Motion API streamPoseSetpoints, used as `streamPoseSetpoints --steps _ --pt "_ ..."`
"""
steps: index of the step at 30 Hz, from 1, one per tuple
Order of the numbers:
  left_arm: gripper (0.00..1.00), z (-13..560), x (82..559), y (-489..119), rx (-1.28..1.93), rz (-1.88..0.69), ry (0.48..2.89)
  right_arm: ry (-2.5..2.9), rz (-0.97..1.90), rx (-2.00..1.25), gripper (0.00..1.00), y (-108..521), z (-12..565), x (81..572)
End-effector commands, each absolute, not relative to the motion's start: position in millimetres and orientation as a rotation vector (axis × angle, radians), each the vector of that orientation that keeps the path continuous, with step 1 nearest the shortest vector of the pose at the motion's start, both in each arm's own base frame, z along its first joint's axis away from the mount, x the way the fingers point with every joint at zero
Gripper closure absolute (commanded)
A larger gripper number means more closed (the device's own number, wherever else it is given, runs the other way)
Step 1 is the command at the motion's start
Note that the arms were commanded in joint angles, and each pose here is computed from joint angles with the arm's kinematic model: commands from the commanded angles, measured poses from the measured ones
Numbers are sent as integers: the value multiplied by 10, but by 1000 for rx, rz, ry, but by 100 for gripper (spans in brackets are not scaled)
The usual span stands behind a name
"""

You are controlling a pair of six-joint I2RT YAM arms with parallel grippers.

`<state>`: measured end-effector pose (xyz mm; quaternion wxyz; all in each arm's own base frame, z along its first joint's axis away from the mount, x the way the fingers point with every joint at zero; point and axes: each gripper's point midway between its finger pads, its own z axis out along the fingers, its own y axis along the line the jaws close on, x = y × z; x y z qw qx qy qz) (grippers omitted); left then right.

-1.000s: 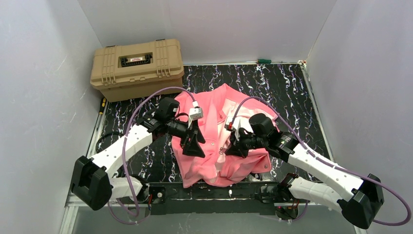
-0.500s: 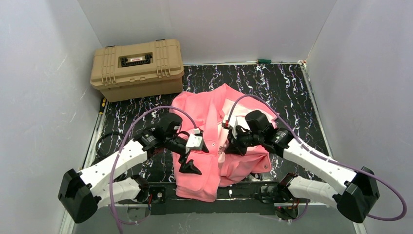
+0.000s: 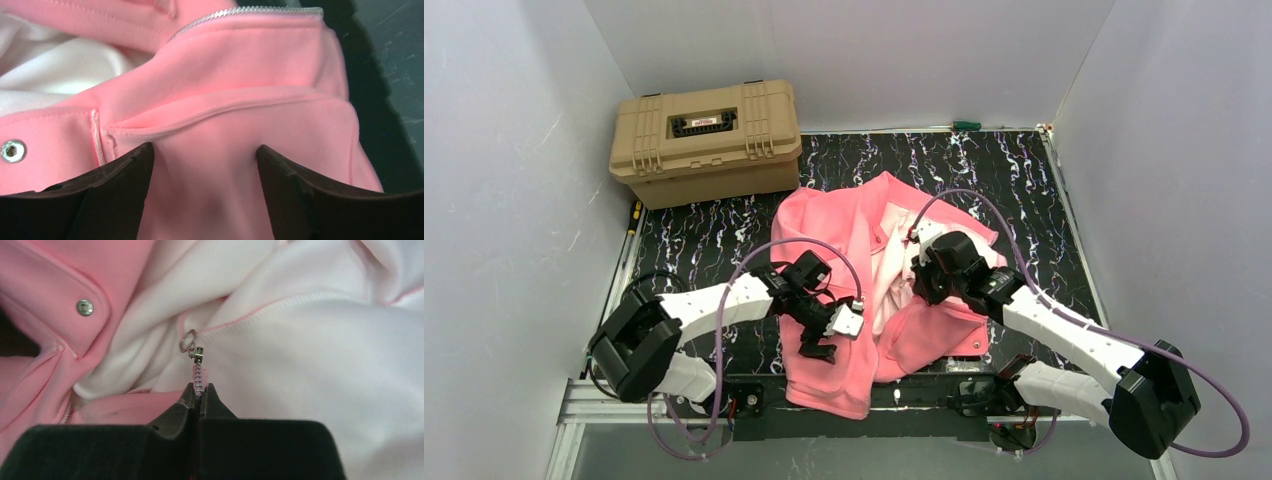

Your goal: Zip up the jacket

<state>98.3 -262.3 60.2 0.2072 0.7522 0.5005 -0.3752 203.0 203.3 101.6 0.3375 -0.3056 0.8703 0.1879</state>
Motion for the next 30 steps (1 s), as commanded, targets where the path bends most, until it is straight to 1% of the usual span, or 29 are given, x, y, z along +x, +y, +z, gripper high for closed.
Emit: streamPoseSetpoints --steps 1,2,3,4,5,9,11,13,14,16,18,19,20,21,22,27,30 --pt "57 389 1348 -2675 2114 -842 1414 2271 318 -397 99 1761 1094 2317" --pt "71 355 1511 -2684 2080 -803 1479 2260 286 -353 99 1713 1115 2364" --pt "77 401 1696 -2711 2039 -787 1516 2235 256 -321 99 1672 1152 2420" --pt "86 544 1982 -2776 1961 -752 1535 2205 231 -308 99 1637 1194 2469" --pt "91 635 2221 -2779 1891 -726 1569 2176 218 -303 99 1621 1237 2513" --pt "93 1089 3017 -2697 1782 -596 1552 2107 200 -330 99 1601 1352 2580" --pt "92 1321 3287 -2666 1740 -552 1526 2068 210 -351 99 1619 1416 2602" --pt "88 1543 3373 -2681 1711 -563 1506 2035 243 -396 99 1683 1469 2606" --pt "84 1617 3295 -2696 1717 -609 1502 2029 252 -412 99 1705 1483 2605" --pt "70 1720 2986 -2731 1727 -740 1494 2031 268 -458 99 1751 1499 2585" --pt "59 1653 2562 -2734 1761 -846 1516 2033 273 -481 99 1765 1513 2570" --pt "51 1590 2383 -2729 1778 -881 1523 2032 276 -493 99 1766 1514 2558" --pt "40 1550 2216 -2726 1791 -912 1525 2030 281 -500 99 1770 1510 2550" --pt "27 1531 2089 -2736 1799 -930 1518 2027 289 -507 99 1784 1507 2543" --pt "23 1498 1985 -2759 1798 -946 1523 2027 301 -518 99 1805 1496 2534" --pt "23 1607 1719 -3026 1759 -1039 1451 2040 356 -553 99 1906 1443 2497" --pt "22 1578 1765 -3151 1717 -1051 1437 2018 417 -597 99 1996 1447 2448"
